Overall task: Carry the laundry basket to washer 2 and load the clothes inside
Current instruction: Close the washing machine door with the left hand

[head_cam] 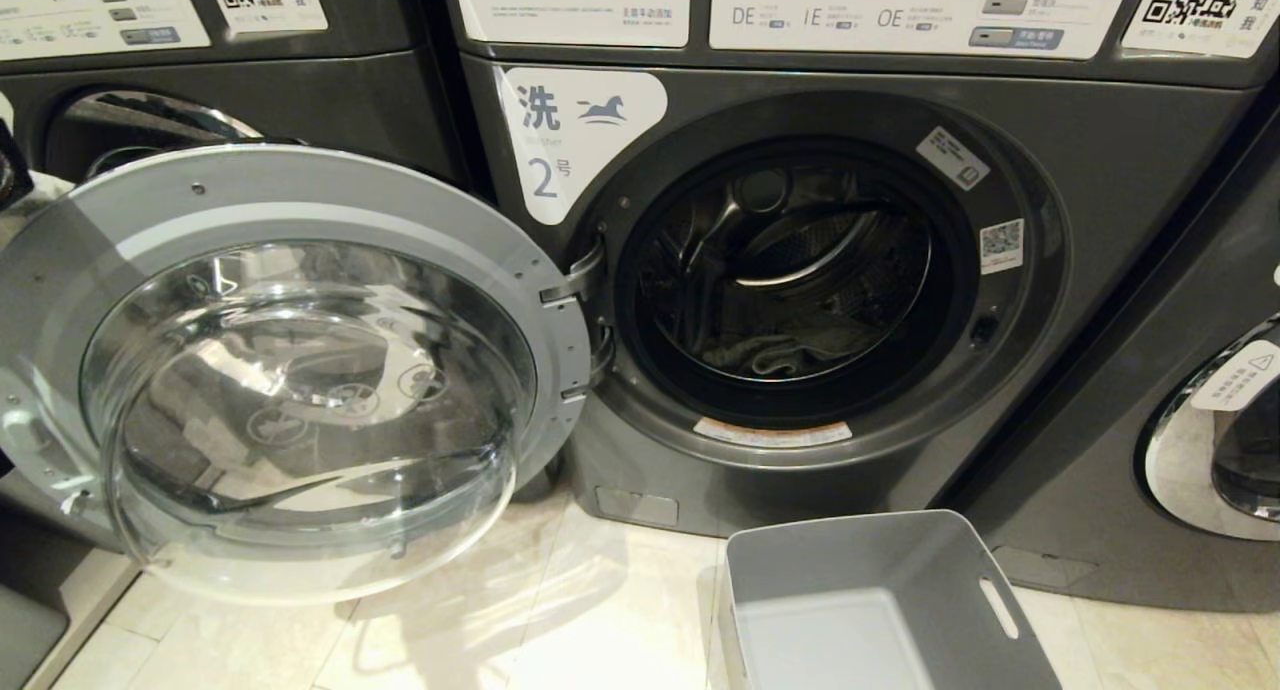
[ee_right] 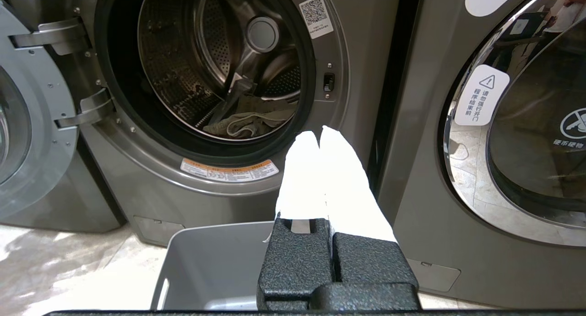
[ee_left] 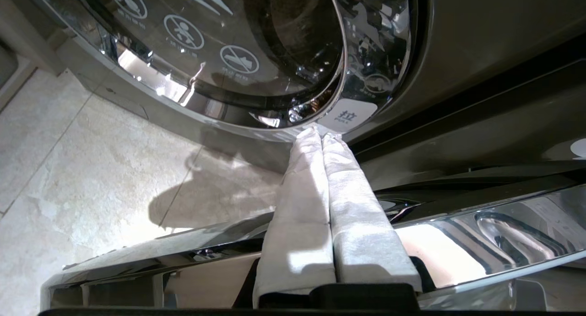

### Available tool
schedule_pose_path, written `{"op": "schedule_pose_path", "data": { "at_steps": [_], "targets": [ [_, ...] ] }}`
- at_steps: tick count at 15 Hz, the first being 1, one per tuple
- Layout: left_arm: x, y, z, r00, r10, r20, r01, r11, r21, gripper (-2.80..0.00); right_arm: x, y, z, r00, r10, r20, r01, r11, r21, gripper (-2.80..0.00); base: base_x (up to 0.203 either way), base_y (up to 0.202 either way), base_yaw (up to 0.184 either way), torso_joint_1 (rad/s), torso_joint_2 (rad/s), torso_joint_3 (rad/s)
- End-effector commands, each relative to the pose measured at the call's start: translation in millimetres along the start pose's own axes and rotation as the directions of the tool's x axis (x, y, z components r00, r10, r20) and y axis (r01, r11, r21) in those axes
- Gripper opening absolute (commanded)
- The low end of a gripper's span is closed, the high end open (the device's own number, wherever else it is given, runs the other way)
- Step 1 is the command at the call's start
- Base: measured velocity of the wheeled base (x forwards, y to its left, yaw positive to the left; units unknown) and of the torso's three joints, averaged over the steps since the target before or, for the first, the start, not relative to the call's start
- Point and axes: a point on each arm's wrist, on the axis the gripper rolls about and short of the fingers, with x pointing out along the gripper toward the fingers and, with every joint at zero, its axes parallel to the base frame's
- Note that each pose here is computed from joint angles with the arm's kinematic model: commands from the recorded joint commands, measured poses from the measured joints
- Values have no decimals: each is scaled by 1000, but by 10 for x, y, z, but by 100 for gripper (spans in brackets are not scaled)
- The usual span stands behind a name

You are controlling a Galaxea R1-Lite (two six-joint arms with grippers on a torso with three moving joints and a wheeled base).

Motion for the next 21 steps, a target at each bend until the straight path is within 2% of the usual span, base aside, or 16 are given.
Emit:
{"op": "schedule_pose_path", "data": {
  "at_steps": [1, 7, 11, 21],
  "targets": [
    [-52, -30, -2, 1000, -3, -7, 3, 1000, -5, -280, 7, 0, -115, 999, 1, -39, -1, 1000, 0, -280, 0, 0, 0, 0, 0, 0],
    [-132, -94, -97, 996, -2, -92, -2, 999, -46, -280, 7, 0, -115, 999, 0, -39, 0, 1000, -2, -280, 0, 0, 0, 0, 0, 0],
    [-245, -261, -124, 993, -32, -116, 27, 999, -42, -280, 7, 0, -115, 999, 2, -39, -3, 1000, -3, -280, 0, 0, 0, 0, 0, 0],
    [-703, -649, -289, 972, -91, -215, 76, 994, -75, -280, 7, 1, -115, 999, 6, -39, -6, 1000, -6, -280, 0, 0, 0, 0, 0, 0]
  ]
}}
